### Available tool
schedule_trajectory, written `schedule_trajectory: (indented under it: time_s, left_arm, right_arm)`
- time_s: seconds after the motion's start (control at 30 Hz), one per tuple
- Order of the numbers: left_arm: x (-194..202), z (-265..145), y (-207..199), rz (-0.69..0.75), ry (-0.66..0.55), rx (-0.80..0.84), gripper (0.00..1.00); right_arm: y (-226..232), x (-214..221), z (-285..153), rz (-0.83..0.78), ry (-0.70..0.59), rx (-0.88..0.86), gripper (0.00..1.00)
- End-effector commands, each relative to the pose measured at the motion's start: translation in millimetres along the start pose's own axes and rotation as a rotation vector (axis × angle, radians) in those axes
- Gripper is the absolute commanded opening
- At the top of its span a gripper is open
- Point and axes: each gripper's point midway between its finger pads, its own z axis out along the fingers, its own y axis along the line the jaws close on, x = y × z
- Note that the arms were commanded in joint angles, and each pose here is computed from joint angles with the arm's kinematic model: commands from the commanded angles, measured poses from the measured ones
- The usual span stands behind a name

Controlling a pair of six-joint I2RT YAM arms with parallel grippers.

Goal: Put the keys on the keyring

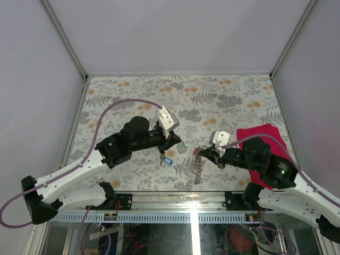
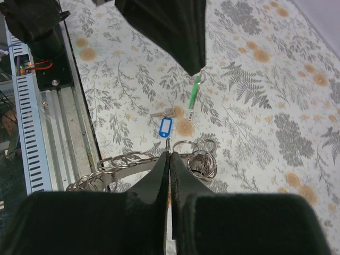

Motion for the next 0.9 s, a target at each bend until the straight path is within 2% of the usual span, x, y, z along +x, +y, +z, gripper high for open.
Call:
schedule_trajectory:
  time_s: [0.0, 0.13, 0.27, 0.47, 0.67, 0.87]
  left_arm:
    - [-22, -17, 4, 0.092, -0.023, -0.021, 0.0]
    - [-38, -36, -5, 0.141, -0.137, 0.003, 0.0]
    - [-54, -59, -2, 0.172, -0.258, -0.05, 0.0]
    - [-59, -67, -3, 0.19, -0.271, -0.055, 0.0]
    - [-59, -66, -6, 0.206, -0.261, -0.036, 0.0]
    - [-64, -69, -15, 0.245, -0.279, 0.012, 0.0]
  right_arm:
    - [8, -51, 8, -0.138, -0.229, -0.073, 0.0]
    - [16, -56, 18, -0.24, -0.289, -0.129, 0.0]
    - [20, -59, 25, -0.398, -0.381, -0.147, 0.0]
    - [14, -66, 29, -0.63, -0.536, -0.059, 0.0]
    - [15, -76, 34, -0.611, -0.538, -0.08, 0.0]
    - [24, -90, 28, -0.397, -0.46, -0.173, 0.0]
